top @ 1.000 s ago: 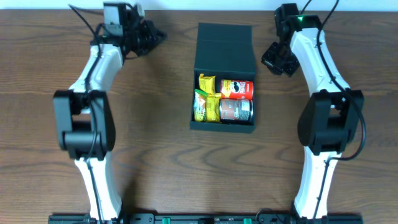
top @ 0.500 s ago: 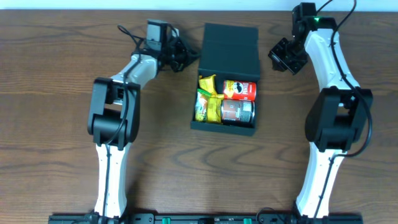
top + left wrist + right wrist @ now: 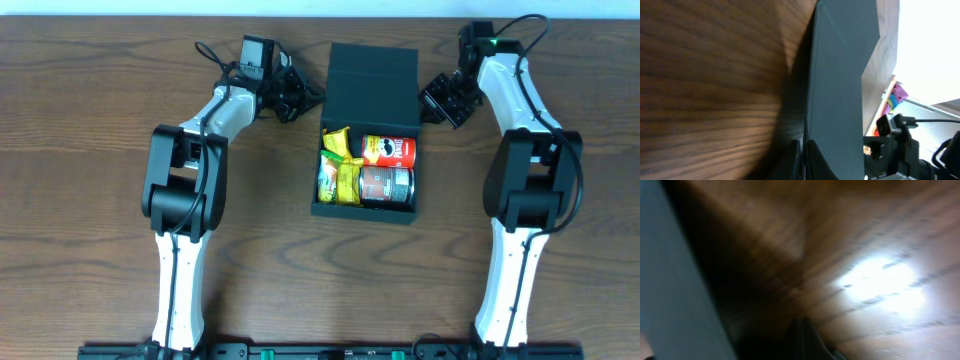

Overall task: Pack container
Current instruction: 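Grip the open lid's edges with both grippers and lift it upright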

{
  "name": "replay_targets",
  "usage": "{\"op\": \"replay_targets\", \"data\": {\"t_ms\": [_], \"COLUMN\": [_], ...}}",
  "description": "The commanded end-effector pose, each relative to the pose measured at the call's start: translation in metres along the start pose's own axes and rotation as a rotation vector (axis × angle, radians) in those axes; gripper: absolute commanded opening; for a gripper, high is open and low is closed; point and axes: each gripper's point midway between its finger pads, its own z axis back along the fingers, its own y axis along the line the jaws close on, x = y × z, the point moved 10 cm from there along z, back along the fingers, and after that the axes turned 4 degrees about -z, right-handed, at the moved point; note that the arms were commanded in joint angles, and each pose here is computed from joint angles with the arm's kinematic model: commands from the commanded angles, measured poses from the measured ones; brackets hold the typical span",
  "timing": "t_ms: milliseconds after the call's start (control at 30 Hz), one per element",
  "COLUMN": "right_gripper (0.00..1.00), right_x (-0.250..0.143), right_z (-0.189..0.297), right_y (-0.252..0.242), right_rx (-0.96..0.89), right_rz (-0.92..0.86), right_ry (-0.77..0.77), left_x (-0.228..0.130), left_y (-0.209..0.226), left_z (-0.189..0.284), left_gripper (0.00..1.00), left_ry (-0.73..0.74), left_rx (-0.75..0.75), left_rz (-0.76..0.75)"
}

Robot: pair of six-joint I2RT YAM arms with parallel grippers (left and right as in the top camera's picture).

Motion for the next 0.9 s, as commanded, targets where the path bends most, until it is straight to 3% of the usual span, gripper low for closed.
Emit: {"op": "replay_targets", "data": {"t_ms": [0,200,600,867], "right_gripper": [0.02,0.01,0.01,0.02], "right_x": [-0.003,-0.007,-0.010,-0.014], "right_z": [0.001,-0.001,-0.001,-0.003], "right_y": [0.007,0.015,0.016,0.021], "right_rx": [0.059,0.096,0.102,0.105], "right_rz": [0.002,0.003,0.012,0.004], "right_ry": [0.037,0.053,0.070,0.070], "left_x": [0.001,-0.001,0.018,0.010], "left_y": [0.024,0.019,0.035,0.024], "left_z": [-0.008,-0.010,0.000,-0.006], "left_gripper": [0.06,0.06,0.06,0.06], "left_ry": [-0.029,-0.012,-0.205,-0.109], "left_rx": [0.096,0.060,0.215,0.107], "left_rz": [0.010,0.003,0.012,0.034]}}
